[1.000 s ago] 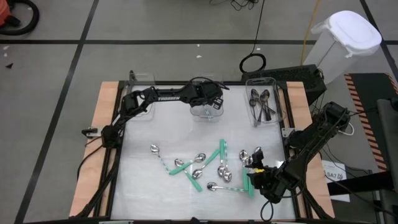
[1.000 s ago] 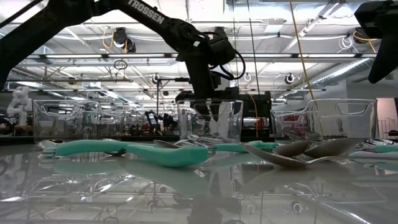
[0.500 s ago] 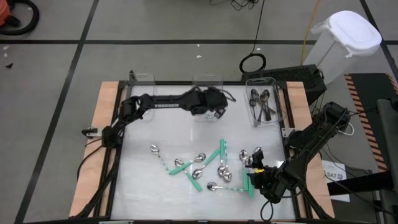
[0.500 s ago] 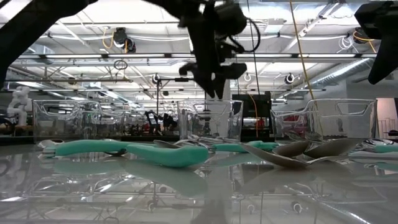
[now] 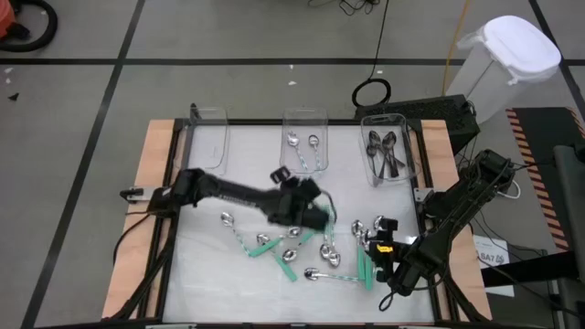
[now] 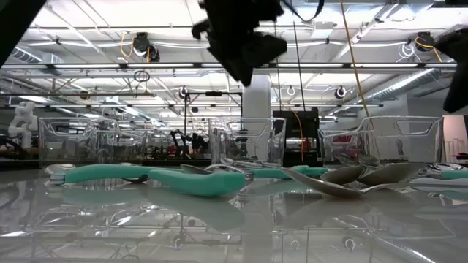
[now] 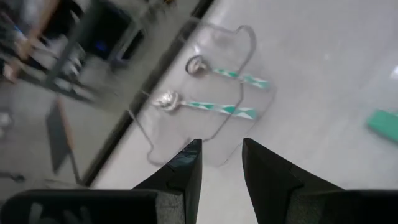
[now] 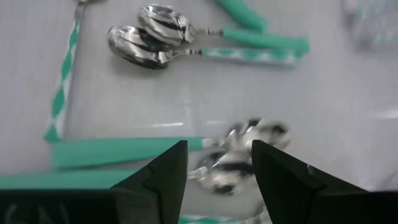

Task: Sort silverware by color (type)
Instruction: Put the white-green spoon into the middle transparent bin

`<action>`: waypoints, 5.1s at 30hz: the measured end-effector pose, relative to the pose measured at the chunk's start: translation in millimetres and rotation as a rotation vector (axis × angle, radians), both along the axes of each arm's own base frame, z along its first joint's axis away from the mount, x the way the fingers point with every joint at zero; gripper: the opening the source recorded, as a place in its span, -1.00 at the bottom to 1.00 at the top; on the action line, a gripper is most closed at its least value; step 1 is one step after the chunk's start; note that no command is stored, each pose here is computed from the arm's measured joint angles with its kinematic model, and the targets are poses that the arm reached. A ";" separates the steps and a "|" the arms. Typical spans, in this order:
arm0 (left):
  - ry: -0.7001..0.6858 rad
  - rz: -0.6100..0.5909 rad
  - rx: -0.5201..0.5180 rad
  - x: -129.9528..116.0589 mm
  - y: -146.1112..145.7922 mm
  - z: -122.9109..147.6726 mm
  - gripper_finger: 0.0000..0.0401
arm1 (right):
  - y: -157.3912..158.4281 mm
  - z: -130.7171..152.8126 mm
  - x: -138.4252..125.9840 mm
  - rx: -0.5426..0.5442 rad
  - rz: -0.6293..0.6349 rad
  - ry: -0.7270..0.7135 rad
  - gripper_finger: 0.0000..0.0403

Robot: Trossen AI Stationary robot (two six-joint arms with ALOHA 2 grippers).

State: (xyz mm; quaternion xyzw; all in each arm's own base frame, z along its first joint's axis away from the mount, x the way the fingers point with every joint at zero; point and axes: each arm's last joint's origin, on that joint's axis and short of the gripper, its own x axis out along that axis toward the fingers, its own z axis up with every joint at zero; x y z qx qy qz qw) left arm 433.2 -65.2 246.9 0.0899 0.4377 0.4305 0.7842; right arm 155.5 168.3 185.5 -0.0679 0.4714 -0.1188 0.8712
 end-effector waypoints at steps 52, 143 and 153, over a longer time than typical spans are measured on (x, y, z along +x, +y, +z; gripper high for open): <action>-0.238 -0.393 -0.177 -71.8 -225.0 -28.1 -0.42 | -10.8 -33.5 5.8 0.396 -1.061 0.181 -0.16; -0.292 -0.231 -0.081 10.2 -110.2 11.2 -0.42 | -14.5 124.4 8.6 -0.392 -0.071 -0.468 -0.88; -0.335 -0.252 -0.064 23.8 -97.8 16.4 -0.42 | -21.3 105.0 4.5 -0.450 -0.135 -0.547 -0.88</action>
